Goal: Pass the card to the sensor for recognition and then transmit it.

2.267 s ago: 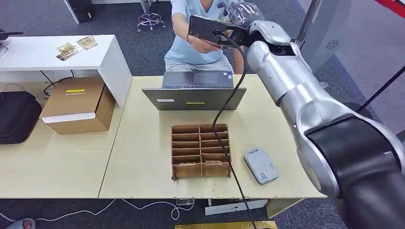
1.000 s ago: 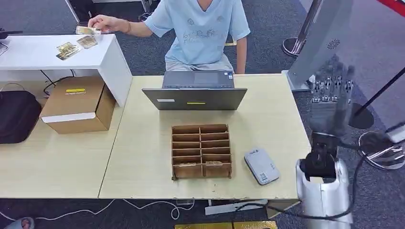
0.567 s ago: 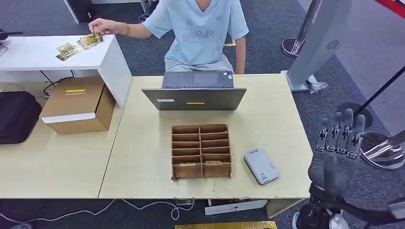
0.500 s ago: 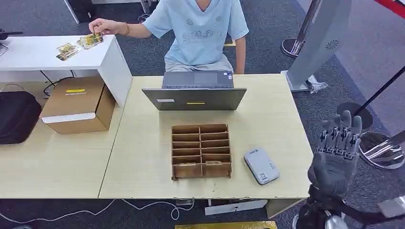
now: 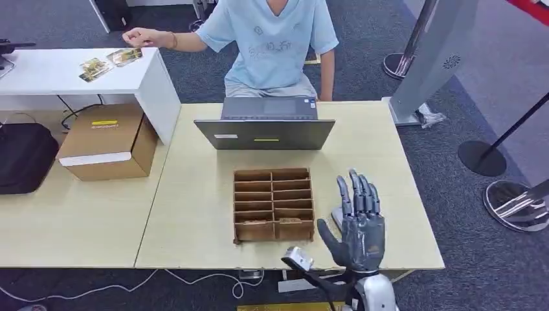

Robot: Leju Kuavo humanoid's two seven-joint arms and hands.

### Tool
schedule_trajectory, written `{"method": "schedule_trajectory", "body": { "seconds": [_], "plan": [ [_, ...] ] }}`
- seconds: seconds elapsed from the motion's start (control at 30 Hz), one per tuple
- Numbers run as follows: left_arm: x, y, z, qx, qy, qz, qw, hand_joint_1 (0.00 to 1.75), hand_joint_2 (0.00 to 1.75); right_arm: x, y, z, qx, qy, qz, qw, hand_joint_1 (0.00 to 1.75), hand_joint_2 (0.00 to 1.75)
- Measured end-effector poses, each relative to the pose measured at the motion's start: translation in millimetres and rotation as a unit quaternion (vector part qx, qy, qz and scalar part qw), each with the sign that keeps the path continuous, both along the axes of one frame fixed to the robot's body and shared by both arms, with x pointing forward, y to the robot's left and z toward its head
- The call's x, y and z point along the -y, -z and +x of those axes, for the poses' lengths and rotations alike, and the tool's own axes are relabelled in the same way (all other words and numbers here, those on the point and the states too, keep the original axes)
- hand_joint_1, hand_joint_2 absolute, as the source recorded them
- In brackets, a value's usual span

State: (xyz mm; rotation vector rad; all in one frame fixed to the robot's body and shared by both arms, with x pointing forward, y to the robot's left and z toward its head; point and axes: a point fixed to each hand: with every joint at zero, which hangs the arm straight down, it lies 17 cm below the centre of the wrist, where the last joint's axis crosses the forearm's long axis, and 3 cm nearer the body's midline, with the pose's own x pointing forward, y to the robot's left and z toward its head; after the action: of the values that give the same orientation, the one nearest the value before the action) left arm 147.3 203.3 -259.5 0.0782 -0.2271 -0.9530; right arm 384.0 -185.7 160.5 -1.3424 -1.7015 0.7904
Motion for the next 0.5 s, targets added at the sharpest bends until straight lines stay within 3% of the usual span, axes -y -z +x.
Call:
{"method": "schedule_trajectory", "body": {
  "seconds": [0.13,0.3,0.5],
  "plan": [
    [2.7,-5.3,20.2,0.019,-0.006,-0.002,1.000,0.00,0.00,-10.5,17.0,3.6,-0.037,0.007,-0.008,0.999,0.00,1.75],
    [0.7,-5.2,21.4,0.024,-0.003,0.003,1.000,0.00,0.00,-28.4,43.8,6.6,-0.103,-0.007,-0.038,0.994,0.00,1.75],
    [0.9,-5.4,22.5,0.027,-0.006,0.004,1.000,0.00,0.00,-35.7,56.2,7.2,-0.135,-0.015,-0.062,0.989,0.00,1.75]
  ]
}}
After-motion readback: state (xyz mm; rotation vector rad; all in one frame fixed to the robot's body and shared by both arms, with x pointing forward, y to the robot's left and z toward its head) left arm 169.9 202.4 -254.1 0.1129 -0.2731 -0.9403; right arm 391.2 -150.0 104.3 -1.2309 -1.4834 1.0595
